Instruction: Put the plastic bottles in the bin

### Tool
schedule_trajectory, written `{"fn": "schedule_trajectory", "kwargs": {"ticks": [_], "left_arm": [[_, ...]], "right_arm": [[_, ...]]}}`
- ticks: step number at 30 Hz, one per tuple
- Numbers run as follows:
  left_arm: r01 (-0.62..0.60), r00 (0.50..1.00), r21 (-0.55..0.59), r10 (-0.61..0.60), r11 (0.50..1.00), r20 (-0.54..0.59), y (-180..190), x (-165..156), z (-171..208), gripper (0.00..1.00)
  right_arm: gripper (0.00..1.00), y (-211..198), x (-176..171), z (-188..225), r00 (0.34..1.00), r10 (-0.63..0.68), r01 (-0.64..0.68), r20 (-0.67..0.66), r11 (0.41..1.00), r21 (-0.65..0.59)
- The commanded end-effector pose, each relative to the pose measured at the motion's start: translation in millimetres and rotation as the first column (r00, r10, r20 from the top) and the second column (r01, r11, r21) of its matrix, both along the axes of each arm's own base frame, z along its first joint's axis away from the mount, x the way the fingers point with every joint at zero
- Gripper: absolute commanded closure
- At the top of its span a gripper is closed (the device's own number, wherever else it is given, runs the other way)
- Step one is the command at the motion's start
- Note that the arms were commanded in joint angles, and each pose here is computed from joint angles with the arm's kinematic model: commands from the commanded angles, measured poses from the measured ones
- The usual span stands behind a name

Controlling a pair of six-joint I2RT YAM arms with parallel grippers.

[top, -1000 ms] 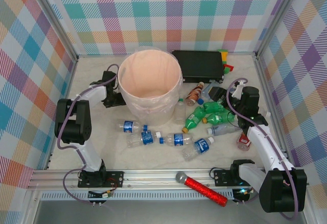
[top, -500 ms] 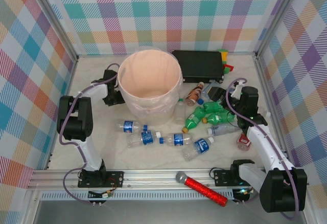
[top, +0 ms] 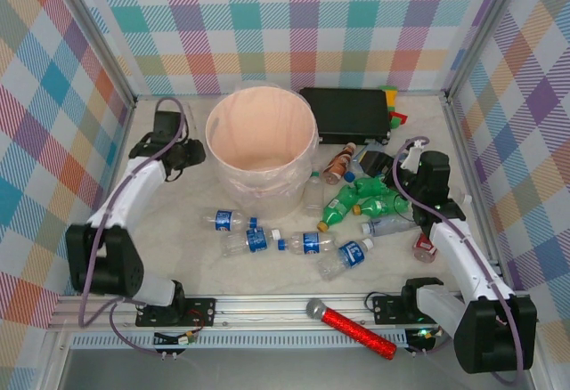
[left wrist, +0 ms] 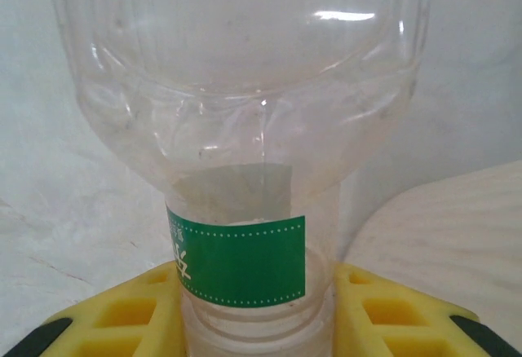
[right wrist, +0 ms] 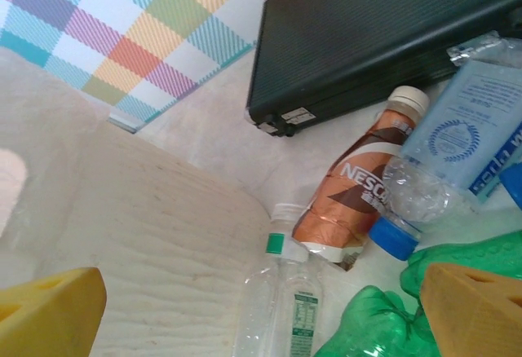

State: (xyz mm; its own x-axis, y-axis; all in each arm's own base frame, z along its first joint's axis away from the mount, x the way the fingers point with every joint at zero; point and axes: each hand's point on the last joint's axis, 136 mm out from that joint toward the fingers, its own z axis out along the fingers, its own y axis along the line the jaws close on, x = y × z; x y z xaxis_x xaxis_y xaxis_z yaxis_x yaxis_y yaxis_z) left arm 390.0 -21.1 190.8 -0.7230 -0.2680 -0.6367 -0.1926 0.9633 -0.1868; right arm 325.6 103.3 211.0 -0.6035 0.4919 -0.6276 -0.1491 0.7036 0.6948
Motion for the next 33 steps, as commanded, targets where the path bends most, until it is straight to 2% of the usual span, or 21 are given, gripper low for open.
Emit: {"fn": "schedule_trajectory", "kwargs": {"ticks": [1,8,14,19,23,28,33], "left_arm": [[0.008,0.997,-0.030,-0.006,1.000,0.073,0,-25,37,0.71],[0.100,0.952,-0.049,-0.082,0.994,0.295,-11,-76,139,0.71],[0.305,0.862,-0.067,-0.246,0.950,0.442,-46,-123,199,0.70],[0.447,0.811,-0.119,-0.345,0.887,0.473,-77,-139,214,0.71],[0.504,0.786,-0.115,-0.400,0.856,0.472,-98,-138,219,0.71],[0.573,0.768,-0.074,-0.503,0.816,0.396,-132,-129,207,0.71],[0.589,0.766,-0.027,-0.547,0.808,0.338,-155,-115,194,0.71]], "right_arm": [[0.01,11,-6,19,0.995,0.055,-0.057,0.085,0.998,0.023],[0.01,21,-20,37,0.974,0.105,-0.114,0.199,0.993,0.039],[0.01,24,-20,34,0.974,0.115,-0.125,0.197,0.991,0.039],[0.01,25,-19,32,0.976,0.109,-0.118,0.191,0.992,0.037],[0.01,27,-18,29,0.977,0.118,-0.126,0.180,0.991,0.036],[0.01,28,-18,27,0.977,0.118,-0.125,0.178,0.992,0.029],[0.01,28,-18,26,0.978,0.118,-0.123,0.173,0.992,0.023]]}}
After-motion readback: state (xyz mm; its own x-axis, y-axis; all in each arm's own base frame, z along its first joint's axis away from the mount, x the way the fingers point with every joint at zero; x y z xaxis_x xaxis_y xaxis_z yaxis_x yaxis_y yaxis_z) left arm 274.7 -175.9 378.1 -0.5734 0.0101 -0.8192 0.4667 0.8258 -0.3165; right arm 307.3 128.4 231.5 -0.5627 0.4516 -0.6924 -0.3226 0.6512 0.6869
